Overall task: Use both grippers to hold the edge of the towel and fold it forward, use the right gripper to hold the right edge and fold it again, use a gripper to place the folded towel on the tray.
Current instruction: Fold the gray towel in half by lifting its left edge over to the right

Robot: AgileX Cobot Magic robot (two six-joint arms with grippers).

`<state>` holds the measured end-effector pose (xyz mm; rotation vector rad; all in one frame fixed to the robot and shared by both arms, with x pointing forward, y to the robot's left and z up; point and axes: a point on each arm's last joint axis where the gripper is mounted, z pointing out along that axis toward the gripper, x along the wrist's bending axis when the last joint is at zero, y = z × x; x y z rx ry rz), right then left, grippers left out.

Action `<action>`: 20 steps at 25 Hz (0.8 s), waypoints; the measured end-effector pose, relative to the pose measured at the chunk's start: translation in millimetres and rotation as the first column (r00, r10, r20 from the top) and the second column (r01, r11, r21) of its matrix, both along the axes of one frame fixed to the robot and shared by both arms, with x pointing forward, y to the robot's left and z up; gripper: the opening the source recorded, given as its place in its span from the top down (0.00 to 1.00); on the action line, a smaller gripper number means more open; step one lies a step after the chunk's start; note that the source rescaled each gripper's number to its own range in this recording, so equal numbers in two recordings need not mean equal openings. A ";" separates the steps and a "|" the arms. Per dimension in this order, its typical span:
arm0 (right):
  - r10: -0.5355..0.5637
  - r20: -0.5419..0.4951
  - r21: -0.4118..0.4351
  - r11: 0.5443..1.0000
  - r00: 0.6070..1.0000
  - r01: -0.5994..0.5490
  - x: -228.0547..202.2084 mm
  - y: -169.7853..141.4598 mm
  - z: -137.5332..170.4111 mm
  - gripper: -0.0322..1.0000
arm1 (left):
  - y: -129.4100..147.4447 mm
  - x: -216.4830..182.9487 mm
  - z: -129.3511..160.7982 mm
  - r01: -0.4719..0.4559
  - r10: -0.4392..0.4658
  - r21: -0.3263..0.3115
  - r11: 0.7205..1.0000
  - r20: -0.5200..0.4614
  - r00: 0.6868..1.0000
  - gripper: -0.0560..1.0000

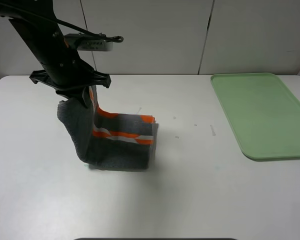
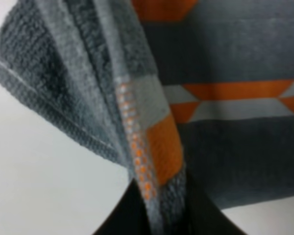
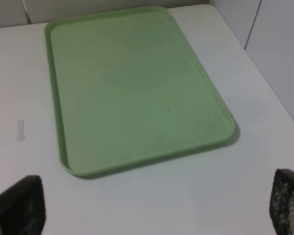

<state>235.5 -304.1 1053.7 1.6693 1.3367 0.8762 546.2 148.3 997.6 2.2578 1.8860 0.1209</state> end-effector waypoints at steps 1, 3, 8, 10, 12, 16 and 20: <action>0.000 0.000 0.000 1.000 1.000 0.000 0.0 0.0 0.0 0.00 | -3.8 -1.7 0.0 0.009 -0.009 -0.002 1.000 0.002 1.000 0.88; 0.000 0.000 0.000 1.000 1.000 0.000 0.0 0.0 0.0 0.00 | -14.8 -6.8 -1.6 0.030 -0.030 -0.005 1.000 -0.004 1.000 0.88; 0.000 0.000 0.000 1.000 1.000 0.000 0.0 0.0 0.0 0.00 | -34.4 -13.6 -16.8 0.072 -0.071 0.007 0.997 -0.045 0.996 0.88; 0.000 0.000 0.000 1.000 1.000 0.000 0.0 0.0 0.0 0.00 | -41.1 -15.8 -21.4 0.082 -0.082 0.005 0.997 -0.053 0.995 0.88; 0.000 0.000 0.000 1.000 1.000 0.000 0.0 0.0 0.0 0.00 | -46.2 -16.8 -26.7 0.089 -0.089 0.000 0.996 -0.063 0.994 0.88; 0.000 0.000 0.000 1.000 1.000 0.000 0.0 0.0 0.0 0.00 | -54.6 -17.4 -36.1 0.098 -0.098 -0.011 0.995 -0.069 0.993 0.88; 0.000 0.000 0.000 1.000 1.000 0.000 0.0 0.0 0.0 0.00 | -62.1 -16.1 -43.9 0.101 -0.102 -0.031 0.994 -0.057 0.993 0.88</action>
